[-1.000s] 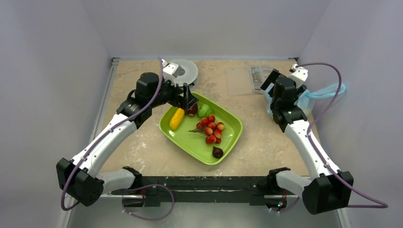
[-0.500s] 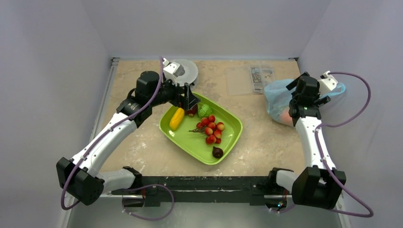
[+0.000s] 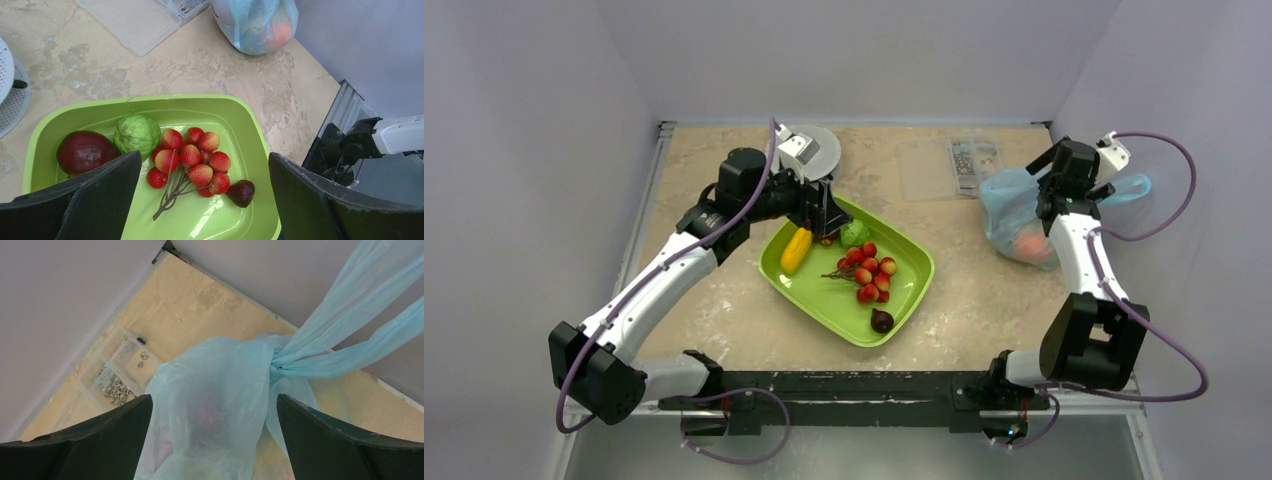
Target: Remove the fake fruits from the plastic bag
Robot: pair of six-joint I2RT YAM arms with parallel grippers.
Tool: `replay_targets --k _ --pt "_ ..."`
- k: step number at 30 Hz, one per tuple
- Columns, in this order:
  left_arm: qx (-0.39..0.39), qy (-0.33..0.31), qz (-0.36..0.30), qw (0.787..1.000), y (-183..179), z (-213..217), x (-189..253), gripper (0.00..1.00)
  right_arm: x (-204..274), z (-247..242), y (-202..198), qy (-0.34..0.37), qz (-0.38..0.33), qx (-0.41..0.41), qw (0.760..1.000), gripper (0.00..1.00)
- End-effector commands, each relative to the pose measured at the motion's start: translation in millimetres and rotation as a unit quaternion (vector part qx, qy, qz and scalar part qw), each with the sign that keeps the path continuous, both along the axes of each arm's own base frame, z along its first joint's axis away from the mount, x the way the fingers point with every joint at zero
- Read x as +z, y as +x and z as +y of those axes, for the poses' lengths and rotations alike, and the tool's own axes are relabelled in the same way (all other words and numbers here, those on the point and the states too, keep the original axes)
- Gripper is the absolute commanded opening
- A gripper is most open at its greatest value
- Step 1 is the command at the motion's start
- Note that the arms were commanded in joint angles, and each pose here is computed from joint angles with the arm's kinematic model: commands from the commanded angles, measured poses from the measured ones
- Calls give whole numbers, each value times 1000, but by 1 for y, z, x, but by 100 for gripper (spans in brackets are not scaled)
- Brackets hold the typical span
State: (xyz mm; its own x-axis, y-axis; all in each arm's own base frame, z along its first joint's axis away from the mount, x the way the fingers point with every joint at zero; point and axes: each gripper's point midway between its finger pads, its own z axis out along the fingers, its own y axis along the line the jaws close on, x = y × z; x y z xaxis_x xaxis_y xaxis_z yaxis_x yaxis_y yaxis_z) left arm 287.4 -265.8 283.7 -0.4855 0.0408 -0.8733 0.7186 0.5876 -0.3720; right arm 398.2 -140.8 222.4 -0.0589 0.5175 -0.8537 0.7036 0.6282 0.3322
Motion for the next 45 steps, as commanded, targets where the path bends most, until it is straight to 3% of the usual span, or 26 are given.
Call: replay_targets --k 1,5,9,12,18,28,34,38,39,41,45 --pt "-23 -32 -31 999 -4 -9 33 98 10 -10 14 -3 -11 -16 1000 95" --pt "-21 -27 -32 999 -3 -8 32 98 -3 -18 10 1 3 -47 999 87" --pt "-20 -26 -32 999 -3 -7 32 98 -11 -16 11 4 10 -43 999 59" --pt "-20 -25 -28 999 -2 -8 31 97 -18 -17 -1 4 25 -59 998 27" --pt "-22 -24 -14 999 -1 -11 26 97 -22 4 -19 9 19 -27 999 0" --pt "-22 -14 5 1000 2 -14 15 97 -30 119 -25 -61 69 113 989 0" --pt "-17 1 5 1000 5 -12 9 97 -30 182 -23 -136 74 246 957 0" --pt "-18 6 8 1000 7 -13 4 97 -35 212 -36 -123 76 297 944 0" --pt "-19 7 11 1000 8 -14 2 97 -39 218 -40 -113 77 309 941 2" --pt "-23 10 18 1000 7 -16 -3 97 -42 225 -50 -96 76 331 936 17" --pt "-35 21 22 999 1 -23 -10 97 -11 233 -60 -81 34 363 928 38"
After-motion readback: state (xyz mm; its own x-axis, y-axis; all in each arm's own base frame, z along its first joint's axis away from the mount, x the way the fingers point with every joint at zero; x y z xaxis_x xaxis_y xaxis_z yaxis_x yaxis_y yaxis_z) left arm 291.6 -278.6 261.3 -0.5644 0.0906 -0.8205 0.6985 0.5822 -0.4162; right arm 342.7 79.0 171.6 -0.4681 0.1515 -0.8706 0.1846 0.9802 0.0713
